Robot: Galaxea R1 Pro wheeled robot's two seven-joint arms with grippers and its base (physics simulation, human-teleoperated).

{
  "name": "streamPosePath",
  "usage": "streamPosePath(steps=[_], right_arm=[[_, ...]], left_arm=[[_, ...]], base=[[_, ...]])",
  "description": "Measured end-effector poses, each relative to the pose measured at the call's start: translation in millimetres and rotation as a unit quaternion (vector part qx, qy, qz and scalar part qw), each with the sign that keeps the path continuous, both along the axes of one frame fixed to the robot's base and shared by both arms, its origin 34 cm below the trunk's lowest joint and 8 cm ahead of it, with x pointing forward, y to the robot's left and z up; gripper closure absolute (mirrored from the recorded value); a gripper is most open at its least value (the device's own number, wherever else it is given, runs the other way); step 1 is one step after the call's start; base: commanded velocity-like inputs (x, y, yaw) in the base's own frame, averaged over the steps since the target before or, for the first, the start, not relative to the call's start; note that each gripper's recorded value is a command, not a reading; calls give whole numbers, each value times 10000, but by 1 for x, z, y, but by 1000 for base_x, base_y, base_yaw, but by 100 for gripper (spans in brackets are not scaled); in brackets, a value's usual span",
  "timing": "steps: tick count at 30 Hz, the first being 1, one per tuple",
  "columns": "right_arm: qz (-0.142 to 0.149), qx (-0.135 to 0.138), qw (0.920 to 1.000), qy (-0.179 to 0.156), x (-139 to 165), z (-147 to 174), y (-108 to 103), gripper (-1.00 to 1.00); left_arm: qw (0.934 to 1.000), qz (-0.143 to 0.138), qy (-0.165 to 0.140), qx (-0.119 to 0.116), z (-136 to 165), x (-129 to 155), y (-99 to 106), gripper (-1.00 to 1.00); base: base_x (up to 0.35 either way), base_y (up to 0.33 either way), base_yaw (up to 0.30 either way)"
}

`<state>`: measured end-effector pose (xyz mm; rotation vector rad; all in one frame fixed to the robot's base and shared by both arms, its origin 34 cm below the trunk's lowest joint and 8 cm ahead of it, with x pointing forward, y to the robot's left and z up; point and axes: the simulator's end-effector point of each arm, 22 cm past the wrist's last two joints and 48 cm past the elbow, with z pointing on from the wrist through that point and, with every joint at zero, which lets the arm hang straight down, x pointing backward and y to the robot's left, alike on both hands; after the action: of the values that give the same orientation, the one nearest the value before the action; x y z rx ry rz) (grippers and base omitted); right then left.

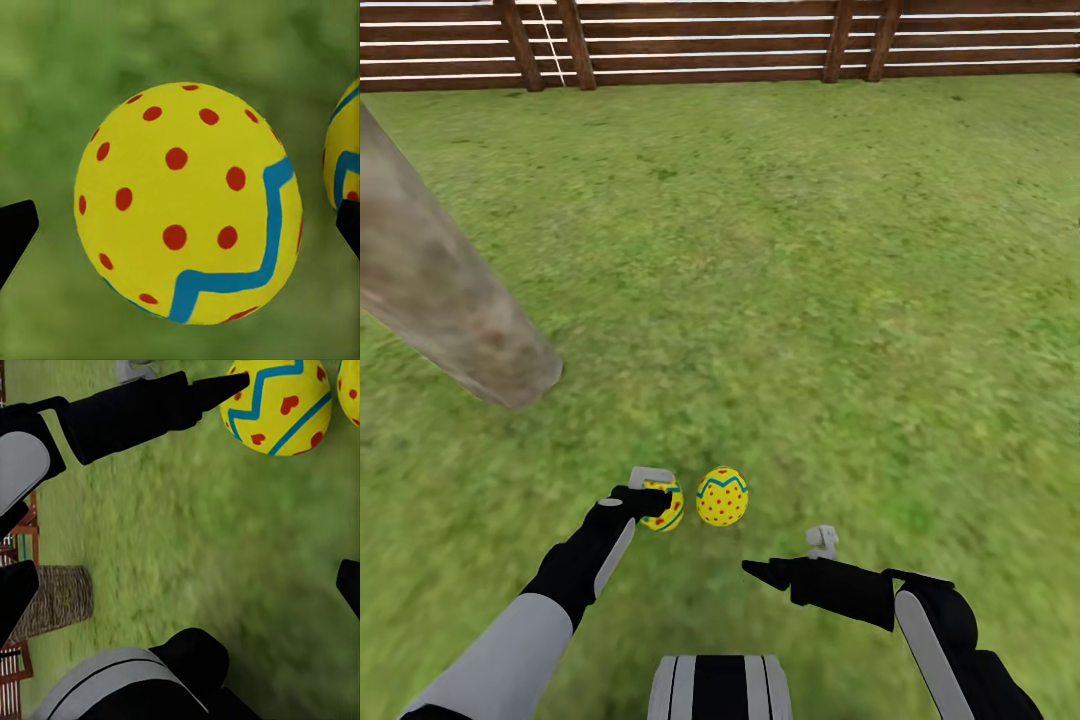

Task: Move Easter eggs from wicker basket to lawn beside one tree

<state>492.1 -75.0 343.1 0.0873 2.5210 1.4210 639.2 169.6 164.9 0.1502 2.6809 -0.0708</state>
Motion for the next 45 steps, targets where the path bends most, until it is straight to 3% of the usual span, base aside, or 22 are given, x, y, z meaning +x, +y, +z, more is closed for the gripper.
streamPosePath(steps=[7, 12, 16, 19, 25, 31, 45], right_arm=[[-1, -2, 10000, 0, 0, 0, 0, -100], [-3, -7, 9999, -102, 3, 9, -1, -100], [-5, -11, 9998, -183, 5, 16, -1, -100], [-6, -15, 9997, -244, 7, 21, -1, -100], [-10, -38, 9993, -363, 10, 31, -2, -100], [-12, -60, 9988, -483, 13, 41, -2, -100], [-143, -93, 9966, -812, 25, 66, -10, -100]], left_arm=[[10000, 12, 75, -25, -1, -3, 0, -100], [9999, 17, 159, -17, 10, -1, 1, -100], [10000, 17, 50, -26, 25, 10, 1, -100], [10000, 10, -64, -37, 44, 22, 0, -100], [9983, -39, -565, -152, 121, 65, -9, -100], [9968, -99, -772, -201, 186, 78, -13, -100], [9968, -160, -768, -130, 226, 75, -12, -100]], base=[[0, 0, 0], [0, 0, 0], [0, 0, 0], [0, 0, 0], [0, 0, 0], [0, 0, 0], [0, 0, 0]])
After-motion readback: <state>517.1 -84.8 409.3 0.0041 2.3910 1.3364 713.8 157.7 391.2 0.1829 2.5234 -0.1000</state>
